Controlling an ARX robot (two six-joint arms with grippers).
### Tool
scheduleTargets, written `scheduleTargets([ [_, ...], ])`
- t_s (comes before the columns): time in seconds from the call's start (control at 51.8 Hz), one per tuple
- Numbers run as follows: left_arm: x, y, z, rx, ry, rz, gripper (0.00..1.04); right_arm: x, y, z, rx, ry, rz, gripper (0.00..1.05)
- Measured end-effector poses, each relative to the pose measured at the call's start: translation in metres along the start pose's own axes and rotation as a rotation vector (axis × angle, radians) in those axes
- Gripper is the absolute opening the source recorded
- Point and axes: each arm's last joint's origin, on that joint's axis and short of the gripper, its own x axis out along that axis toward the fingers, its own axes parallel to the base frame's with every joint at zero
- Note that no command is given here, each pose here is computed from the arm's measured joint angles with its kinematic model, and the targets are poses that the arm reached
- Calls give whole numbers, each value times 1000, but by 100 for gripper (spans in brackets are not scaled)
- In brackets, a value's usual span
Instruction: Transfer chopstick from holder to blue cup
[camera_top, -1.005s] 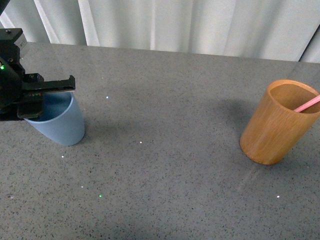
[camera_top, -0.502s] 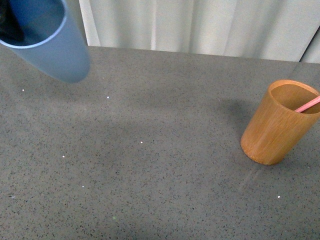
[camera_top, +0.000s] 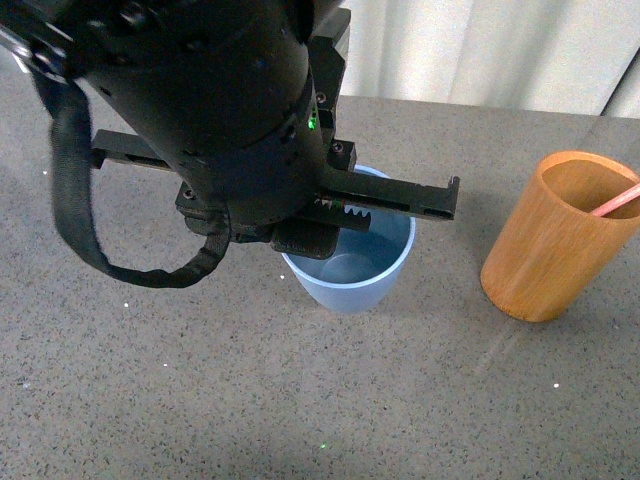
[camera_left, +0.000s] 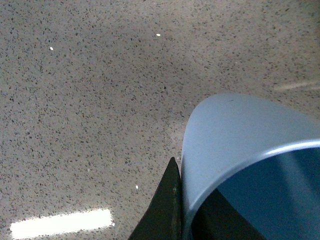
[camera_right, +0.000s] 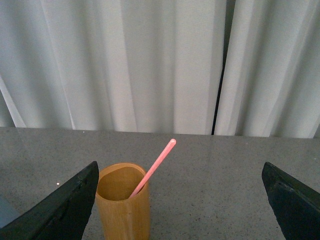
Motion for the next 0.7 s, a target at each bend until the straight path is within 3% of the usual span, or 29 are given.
scheduleTargets([
  [0.271,35,0,-1,10,44,83,3,0,0,0,0,0,0,95],
  [0.599,45,-3,3,19,43,81,4,0,0,0,0,0,0,95],
  [0.696,47,-4,2,20,52,66,23,0,0,0,0,0,0,95],
])
